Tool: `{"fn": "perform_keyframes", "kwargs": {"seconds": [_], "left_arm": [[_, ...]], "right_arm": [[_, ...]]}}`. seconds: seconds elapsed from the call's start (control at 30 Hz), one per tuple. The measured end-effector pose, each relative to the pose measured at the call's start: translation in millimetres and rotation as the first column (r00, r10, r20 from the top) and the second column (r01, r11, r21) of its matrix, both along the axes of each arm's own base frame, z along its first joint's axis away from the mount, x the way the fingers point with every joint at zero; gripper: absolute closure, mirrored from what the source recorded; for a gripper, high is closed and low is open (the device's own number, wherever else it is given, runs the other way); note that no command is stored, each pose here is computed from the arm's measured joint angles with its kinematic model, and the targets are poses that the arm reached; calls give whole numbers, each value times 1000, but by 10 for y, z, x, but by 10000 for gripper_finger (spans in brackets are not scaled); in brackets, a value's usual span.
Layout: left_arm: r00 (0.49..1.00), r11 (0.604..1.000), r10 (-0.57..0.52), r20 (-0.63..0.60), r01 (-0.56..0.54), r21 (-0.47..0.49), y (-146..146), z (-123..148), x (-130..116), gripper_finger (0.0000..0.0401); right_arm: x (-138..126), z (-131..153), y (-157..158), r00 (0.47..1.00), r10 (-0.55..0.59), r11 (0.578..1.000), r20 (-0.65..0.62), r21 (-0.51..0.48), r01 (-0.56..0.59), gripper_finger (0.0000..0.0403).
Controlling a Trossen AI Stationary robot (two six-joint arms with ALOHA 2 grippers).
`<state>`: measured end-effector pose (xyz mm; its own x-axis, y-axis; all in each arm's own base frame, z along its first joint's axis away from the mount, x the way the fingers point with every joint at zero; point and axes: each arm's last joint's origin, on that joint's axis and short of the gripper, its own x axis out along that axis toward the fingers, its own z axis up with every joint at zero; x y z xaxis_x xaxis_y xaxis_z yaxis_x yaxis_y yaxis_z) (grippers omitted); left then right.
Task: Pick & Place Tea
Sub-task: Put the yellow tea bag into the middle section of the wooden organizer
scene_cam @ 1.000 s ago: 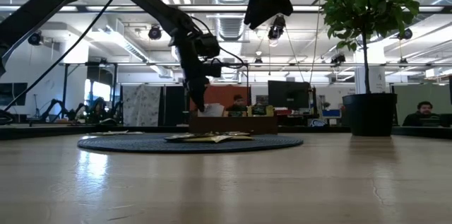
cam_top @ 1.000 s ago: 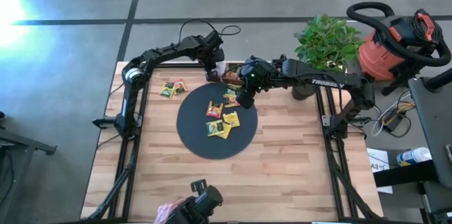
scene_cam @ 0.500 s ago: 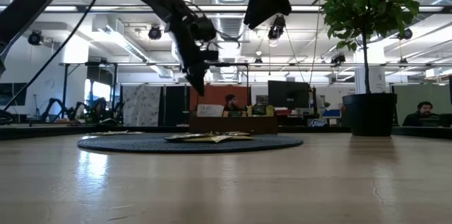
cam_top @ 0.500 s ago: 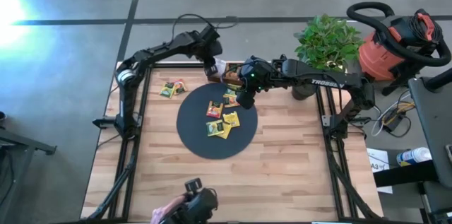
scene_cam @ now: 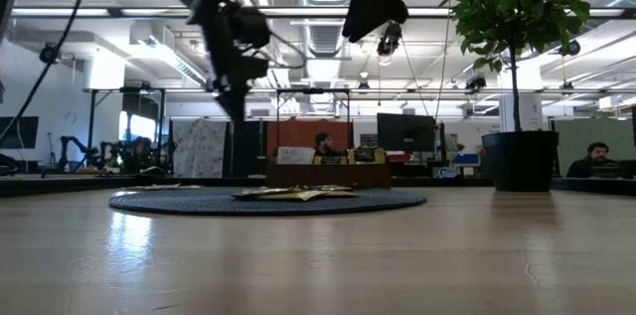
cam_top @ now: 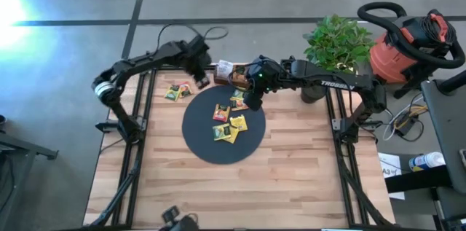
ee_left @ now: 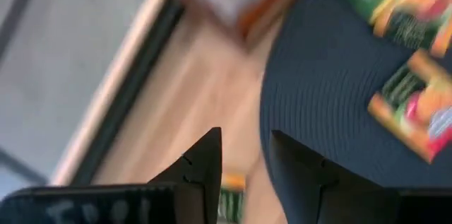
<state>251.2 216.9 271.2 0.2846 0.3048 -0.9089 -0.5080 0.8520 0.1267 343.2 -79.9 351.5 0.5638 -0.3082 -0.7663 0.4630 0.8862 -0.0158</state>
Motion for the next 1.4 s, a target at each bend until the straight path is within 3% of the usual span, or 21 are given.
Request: {"fn": "perform_keyframes", "kwargs": {"seconds": [0.13,0.2,0.27,0.37,0.63,0.7,0.8,1.0,1.27,1.4], "left_arm": [[987,988,150,-52,-152,-30,-178,-282,-280,286],[985,980,169,-29,-171,-100,-283,-392,-385,286],[990,970,111,82,-90,-227,-423,-461,-412,286],[955,917,-24,296,139,-374,-702,-535,-348,286],[859,917,-293,420,377,-130,-1304,-766,-26,288],[840,922,-319,438,382,-61,-1361,-813,52,288],[857,946,-296,423,324,4,-1340,-918,133,288],[895,952,-266,359,302,-49,-1288,-1151,202,288],[917,951,-257,305,296,-90,-1275,-1357,229,288],[920,952,-250,302,290,-97,-1270,-1393,241,288]], "right_arm": [[9,-19,-20,1000,-4,1000,10,0,4,281],[21,-27,-24,1000,1,1000,23,5,-1,280],[38,-43,-32,999,18,999,45,26,-19,280],[55,-97,-52,997,37,996,70,74,-42,280],[59,-393,-137,997,-61,965,57,259,44,281],[80,-500,-142,996,-75,953,49,299,57,280],[100,-617,-136,996,-87,936,37,345,69,282],[152,-796,-105,986,-151,908,65,405,112,287],[228,-1007,-98,955,-254,823,155,554,129,277],[263,-1187,-103,953,-276,794,122,587,155,271]]}}
